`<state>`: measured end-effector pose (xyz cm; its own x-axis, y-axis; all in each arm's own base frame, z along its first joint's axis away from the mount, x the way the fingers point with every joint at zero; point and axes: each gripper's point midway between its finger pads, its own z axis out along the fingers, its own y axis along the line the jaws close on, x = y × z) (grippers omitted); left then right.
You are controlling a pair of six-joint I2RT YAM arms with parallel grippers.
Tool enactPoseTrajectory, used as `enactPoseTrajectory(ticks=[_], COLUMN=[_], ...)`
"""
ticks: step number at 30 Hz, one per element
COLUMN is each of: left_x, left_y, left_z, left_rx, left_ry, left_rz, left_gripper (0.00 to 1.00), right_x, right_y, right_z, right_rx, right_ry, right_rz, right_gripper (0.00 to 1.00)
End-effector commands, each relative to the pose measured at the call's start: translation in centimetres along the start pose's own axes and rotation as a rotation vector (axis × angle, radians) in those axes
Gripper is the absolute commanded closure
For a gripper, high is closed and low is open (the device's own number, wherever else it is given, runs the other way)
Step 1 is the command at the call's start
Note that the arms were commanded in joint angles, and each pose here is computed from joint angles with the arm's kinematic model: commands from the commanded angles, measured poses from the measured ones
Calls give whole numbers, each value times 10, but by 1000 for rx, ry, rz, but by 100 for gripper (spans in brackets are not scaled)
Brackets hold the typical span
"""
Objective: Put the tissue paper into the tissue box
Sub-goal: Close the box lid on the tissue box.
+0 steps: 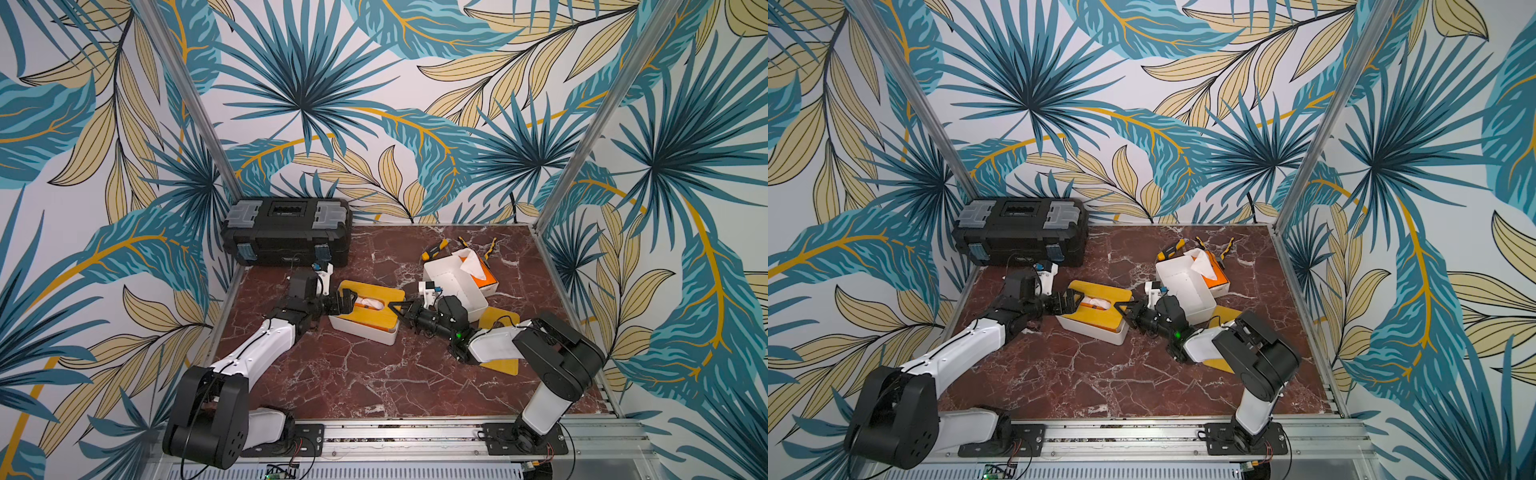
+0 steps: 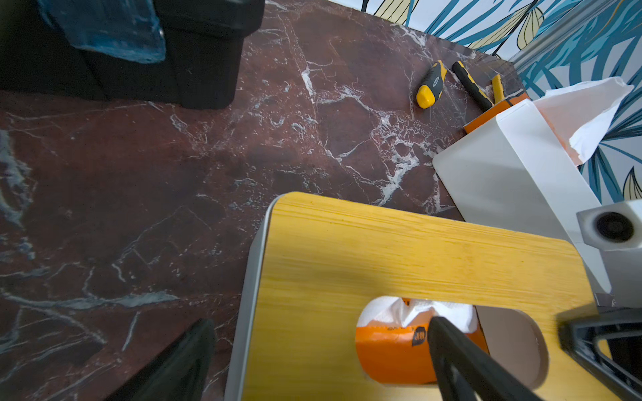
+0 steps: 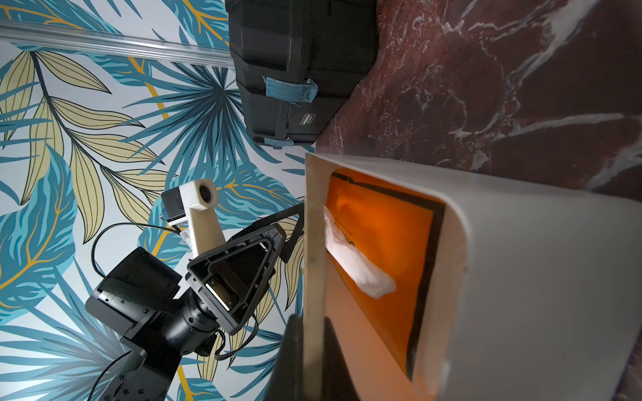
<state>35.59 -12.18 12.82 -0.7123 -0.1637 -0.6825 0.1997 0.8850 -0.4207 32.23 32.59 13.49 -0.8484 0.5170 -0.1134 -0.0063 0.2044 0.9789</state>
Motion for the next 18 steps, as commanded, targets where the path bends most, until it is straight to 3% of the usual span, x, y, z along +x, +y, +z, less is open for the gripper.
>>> enactPoseTrajectory(ticks=[1,8,18], left_x=[1,19,39], left_y=[-1,-11,-10], left_z=[5,2,-3], left_rx=[34,129,139], left_ry=[-14,-14,18], left_rz=[-12,-62,-67], left_gripper=[0,0,0], right_x=[13,22,32], right_y=[-32,-41,-46], right_z=[-2,-1,6], right_rx=[94,126,117], right_ry=[17,40,83], right_rz=[215,212,213], right_gripper=[100,100,100])
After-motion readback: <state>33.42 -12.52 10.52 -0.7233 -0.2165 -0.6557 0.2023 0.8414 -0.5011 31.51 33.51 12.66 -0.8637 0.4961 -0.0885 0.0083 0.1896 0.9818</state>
